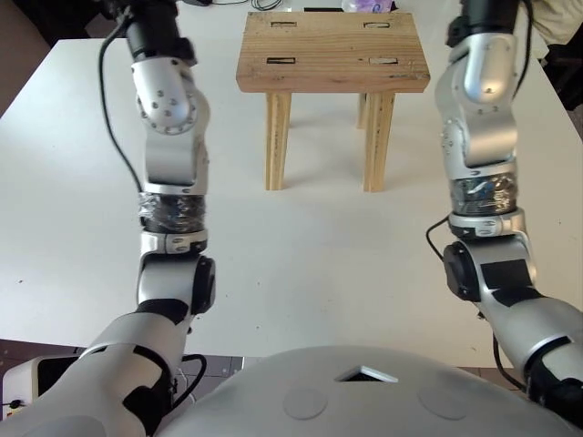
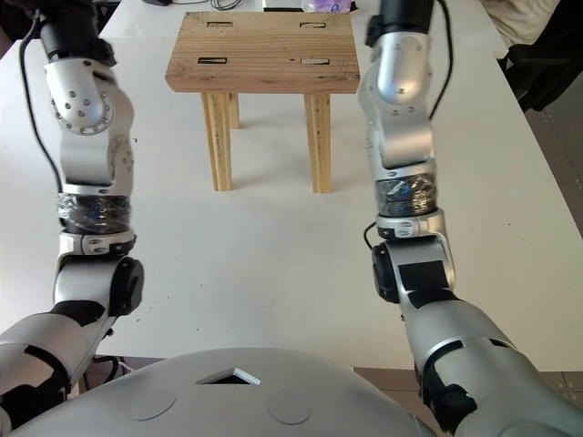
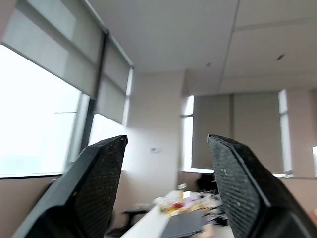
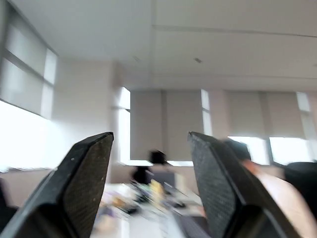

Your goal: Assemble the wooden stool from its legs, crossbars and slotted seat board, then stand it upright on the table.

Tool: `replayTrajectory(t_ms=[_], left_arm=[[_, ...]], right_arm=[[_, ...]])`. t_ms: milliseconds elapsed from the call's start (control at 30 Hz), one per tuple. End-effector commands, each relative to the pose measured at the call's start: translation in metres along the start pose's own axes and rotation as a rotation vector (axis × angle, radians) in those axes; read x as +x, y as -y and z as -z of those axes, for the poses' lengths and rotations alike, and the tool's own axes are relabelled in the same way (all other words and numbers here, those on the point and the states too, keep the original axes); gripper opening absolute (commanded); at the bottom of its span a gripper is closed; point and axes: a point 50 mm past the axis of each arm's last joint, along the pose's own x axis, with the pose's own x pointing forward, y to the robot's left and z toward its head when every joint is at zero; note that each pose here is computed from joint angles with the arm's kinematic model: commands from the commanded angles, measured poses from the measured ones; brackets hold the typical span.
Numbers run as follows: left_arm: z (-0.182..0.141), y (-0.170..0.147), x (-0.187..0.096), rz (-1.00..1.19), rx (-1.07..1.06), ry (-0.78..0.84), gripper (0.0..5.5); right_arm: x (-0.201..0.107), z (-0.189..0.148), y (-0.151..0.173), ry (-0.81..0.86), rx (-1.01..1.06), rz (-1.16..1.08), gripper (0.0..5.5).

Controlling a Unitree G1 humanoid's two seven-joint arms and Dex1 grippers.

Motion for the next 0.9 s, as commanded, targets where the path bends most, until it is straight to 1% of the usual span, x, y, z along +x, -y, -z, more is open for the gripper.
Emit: replayTrajectory(t_ms=[33, 133, 233, 300, 467, 633, 733, 800, 900], left_arm=[[-0.009, 0.03, -0.002, 0.05, -0.075, 0.004, 3.01], [-0.004, 0.025, -0.009, 0.033, -0.079, -0.051, 3.01], [0.0, 0.019, -0.018, 0.071, -0.026, -0.086, 3.01], [-0.001, 0.018, -0.02, 0.056, -0.045, -0.115, 3.01], [-0.004, 0.015, -0.013, -0.001, 0.07, -0.085, 3.01], [-0.004, 0.034, 0.007, 0.022, 0.082, -0.098, 3.01], [-0.004, 0.044, 0.016, 0.028, 0.089, -0.141, 3.01], [-0.006, 0.047, 0.017, 0.001, 0.052, -0.176, 3.01], [-0.004, 0.046, 0.015, -0.012, 0.04, -0.202, 3.01]], right_arm=[[0.002, -0.02, -0.019, 0.058, 0.063, -0.004, 2.77], [-0.003, -0.011, -0.008, 0.005, 0.042, 0.066, 2.77], [-0.009, -0.01, -0.014, -0.011, 0.037, 0.052, 2.77], [-0.011, -0.018, -0.018, 0.025, 0.033, 0.055, 2.77], [-0.012, -0.018, -0.022, 0.02, 0.035, 0.068, 2.77], [-0.002, -0.016, -0.029, -0.007, 0.037, 0.076, 2.77], [0.001, -0.017, -0.03, -0.013, 0.037, 0.112, 2.77], [0.0, -0.014, -0.026, -0.029, 0.031, 0.148, 2.77], [0.003, -0.012, -0.027, -0.018, 0.026, 0.13, 2.77]])
